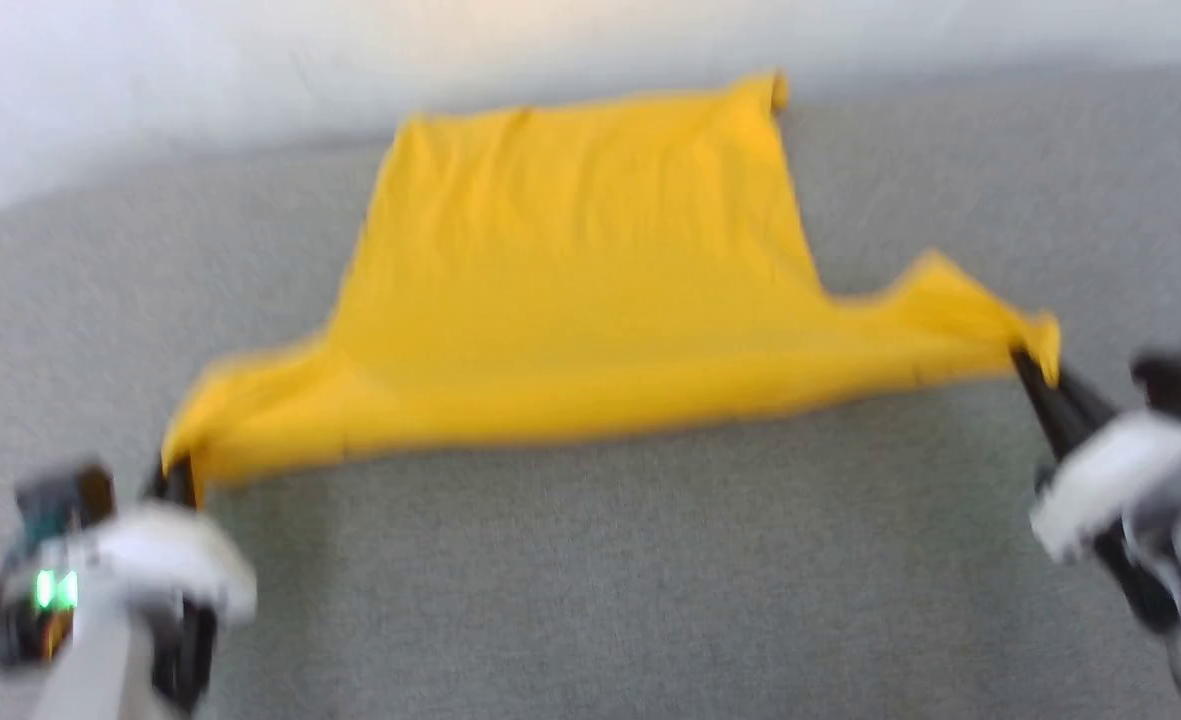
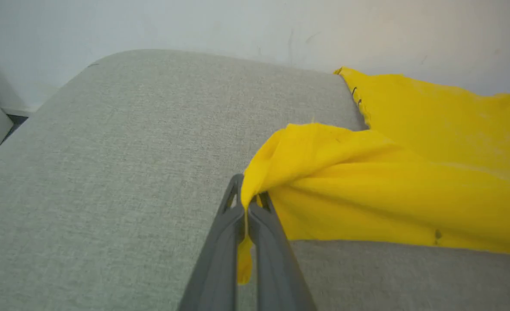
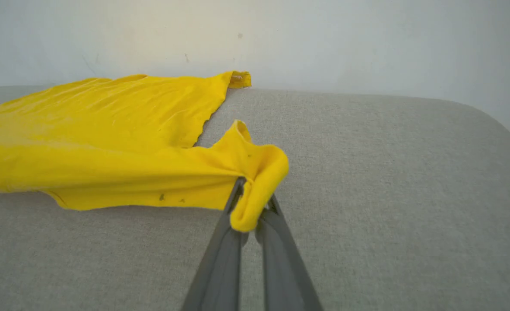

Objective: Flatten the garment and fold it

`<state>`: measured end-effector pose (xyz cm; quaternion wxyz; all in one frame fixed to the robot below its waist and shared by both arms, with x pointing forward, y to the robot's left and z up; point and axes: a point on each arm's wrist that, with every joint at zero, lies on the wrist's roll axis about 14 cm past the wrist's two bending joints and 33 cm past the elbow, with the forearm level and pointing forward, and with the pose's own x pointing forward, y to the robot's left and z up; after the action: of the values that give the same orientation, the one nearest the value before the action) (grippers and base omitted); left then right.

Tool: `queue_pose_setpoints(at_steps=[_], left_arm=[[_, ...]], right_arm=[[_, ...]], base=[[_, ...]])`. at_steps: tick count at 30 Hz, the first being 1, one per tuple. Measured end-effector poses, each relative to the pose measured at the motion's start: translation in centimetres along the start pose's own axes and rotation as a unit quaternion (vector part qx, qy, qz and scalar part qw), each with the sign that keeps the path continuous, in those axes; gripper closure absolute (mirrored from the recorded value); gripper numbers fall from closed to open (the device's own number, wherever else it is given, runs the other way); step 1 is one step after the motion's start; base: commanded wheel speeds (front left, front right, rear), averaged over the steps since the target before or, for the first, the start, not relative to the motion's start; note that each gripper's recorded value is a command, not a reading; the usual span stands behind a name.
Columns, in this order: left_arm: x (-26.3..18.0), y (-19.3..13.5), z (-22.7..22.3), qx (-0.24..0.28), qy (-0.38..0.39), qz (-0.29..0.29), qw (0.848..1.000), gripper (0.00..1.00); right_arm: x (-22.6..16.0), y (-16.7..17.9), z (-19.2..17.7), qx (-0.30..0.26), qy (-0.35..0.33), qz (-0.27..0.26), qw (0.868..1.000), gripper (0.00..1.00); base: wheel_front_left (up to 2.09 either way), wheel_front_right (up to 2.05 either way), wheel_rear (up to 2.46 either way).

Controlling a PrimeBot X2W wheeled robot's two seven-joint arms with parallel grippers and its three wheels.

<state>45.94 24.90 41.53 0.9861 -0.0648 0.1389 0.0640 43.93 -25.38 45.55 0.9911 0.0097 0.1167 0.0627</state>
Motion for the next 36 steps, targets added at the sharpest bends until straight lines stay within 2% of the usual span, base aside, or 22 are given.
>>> queue_pose_setpoints(at_steps=[7,12,17,22,24,26,31,36], left_arm=[[-10.0,1.5,-1.4,-0.003,0.037,0.02,0.999,1.0],[-15.9,1.9,-1.8,-0.012,0.074,0.036,0.997,1.0],[-20.1,2.8,-4.4,-0.031,0.146,0.059,0.987,1.0],[-22.5,2.9,-7.7,-0.047,0.213,0.073,0.973,1.0],[-22.8,2.3,-8.3,-0.056,0.221,0.071,0.971,1.0],[-22.9,1.9,-8.6,-0.061,0.219,0.07,0.971,1.0],[-22.6,1.5,-8.4,-0.07,0.204,0.07,0.974,1.0],[-22.1,1.6,-7.8,-0.073,0.188,0.074,0.977,1.0]], right_arm=[[-8.6,-1.2,-3.3,0.048,0.022,-0.047,0.997,1.0],[-14.1,-1.2,-6.1,0.081,0.053,-0.094,0.991,1.0],[-17.7,0.3,-9.0,0.085,0.115,-0.116,0.983,1.0],[-19.5,2.0,-11.9,0.081,0.181,-0.115,0.973,1.0],[-19.7,3.0,-12.9,0.097,0.201,-0.107,0.969,0.54],[-19.5,3.9,-13.0,0.106,0.206,-0.096,0.968,0.0],[-17.3,4.0,-9.1,0.139,0.129,-0.086,0.978,0.0],[-13.4,2.0,-3.4,0.131,0.038,-0.089,0.987,0.0]], base=[[0.0,0.0,0.0],[0.0,0.0,0.0],[0.0,0.0,0.0],[0.0,0.0,0.0],[0.0,0.0,0.0],[0.0,0.0,0.0],[0.0,0.0,0.0],[0.0,0.0,0.0]])
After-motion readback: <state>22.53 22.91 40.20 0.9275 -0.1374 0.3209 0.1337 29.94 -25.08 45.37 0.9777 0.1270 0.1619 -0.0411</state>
